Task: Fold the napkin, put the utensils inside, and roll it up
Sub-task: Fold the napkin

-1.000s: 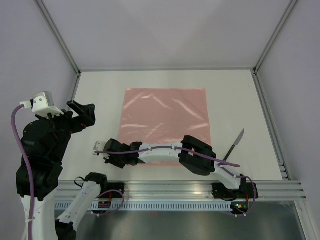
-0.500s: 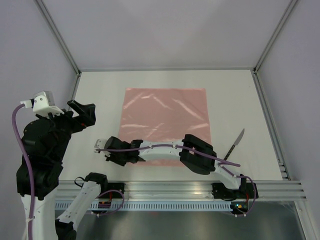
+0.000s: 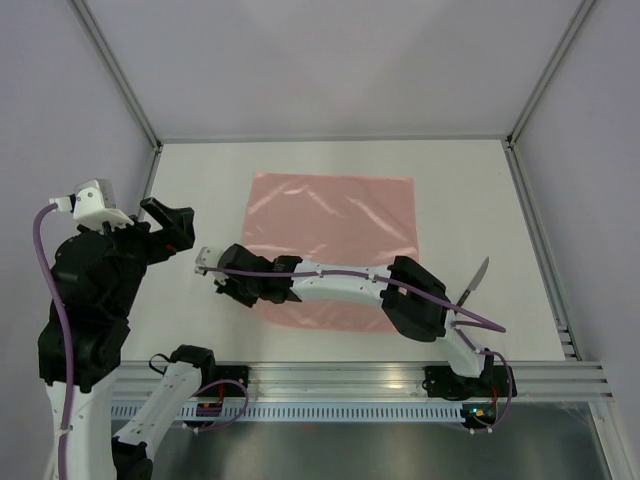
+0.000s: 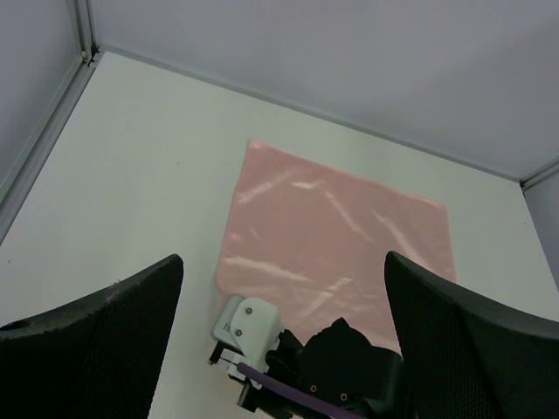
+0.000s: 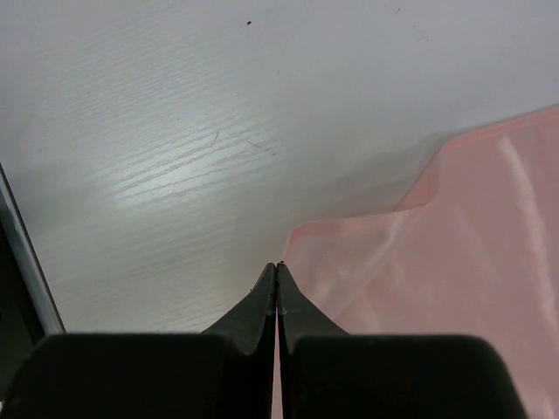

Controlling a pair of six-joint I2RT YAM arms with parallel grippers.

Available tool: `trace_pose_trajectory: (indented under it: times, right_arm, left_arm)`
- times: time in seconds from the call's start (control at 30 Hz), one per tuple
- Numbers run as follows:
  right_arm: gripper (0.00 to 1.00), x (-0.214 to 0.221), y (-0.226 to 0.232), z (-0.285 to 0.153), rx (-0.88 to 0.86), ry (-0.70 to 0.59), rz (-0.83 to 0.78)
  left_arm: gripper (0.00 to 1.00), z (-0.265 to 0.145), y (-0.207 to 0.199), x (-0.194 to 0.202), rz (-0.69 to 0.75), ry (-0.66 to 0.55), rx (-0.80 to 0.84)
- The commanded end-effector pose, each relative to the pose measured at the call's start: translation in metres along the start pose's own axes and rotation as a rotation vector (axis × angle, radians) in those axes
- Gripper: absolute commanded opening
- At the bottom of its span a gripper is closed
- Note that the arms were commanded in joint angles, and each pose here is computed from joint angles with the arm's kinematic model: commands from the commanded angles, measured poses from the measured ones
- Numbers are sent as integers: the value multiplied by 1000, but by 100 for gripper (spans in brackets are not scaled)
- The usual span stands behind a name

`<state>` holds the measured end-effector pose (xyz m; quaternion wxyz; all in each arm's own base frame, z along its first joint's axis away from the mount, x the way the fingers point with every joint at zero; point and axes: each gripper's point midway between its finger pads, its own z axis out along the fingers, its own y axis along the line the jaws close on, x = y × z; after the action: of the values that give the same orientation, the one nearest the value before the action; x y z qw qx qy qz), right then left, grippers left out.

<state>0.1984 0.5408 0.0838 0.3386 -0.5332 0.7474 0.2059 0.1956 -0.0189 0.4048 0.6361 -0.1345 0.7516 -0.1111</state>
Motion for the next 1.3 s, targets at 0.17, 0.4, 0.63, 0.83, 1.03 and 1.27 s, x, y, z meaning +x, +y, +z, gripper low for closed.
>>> trace_pose_trajectory:
  times: [0.17,0.4,0.63,0.83,1.03,1.27]
  right_arm:
    - [0,-4,-49,-36,87,-7,33]
    - [0,5,-78,-60,115,-20,72]
    - [0,11,-105,-77,165,-22,90]
    - [0,30,-153,-97,245,-16,141]
    - [0,60,-201,-116,334,8,172]
    - [0,85,-260,-133,428,23,226]
  left_arm:
    - [100,8,-1,2,54,6,11]
    - [100,9,-4,2,50,6,26]
    - [100,14,-8,6,42,21,45]
    - [100,19,-11,8,38,33,55]
    - [100,29,-18,13,23,48,85]
    - [100,37,-24,18,10,69,110]
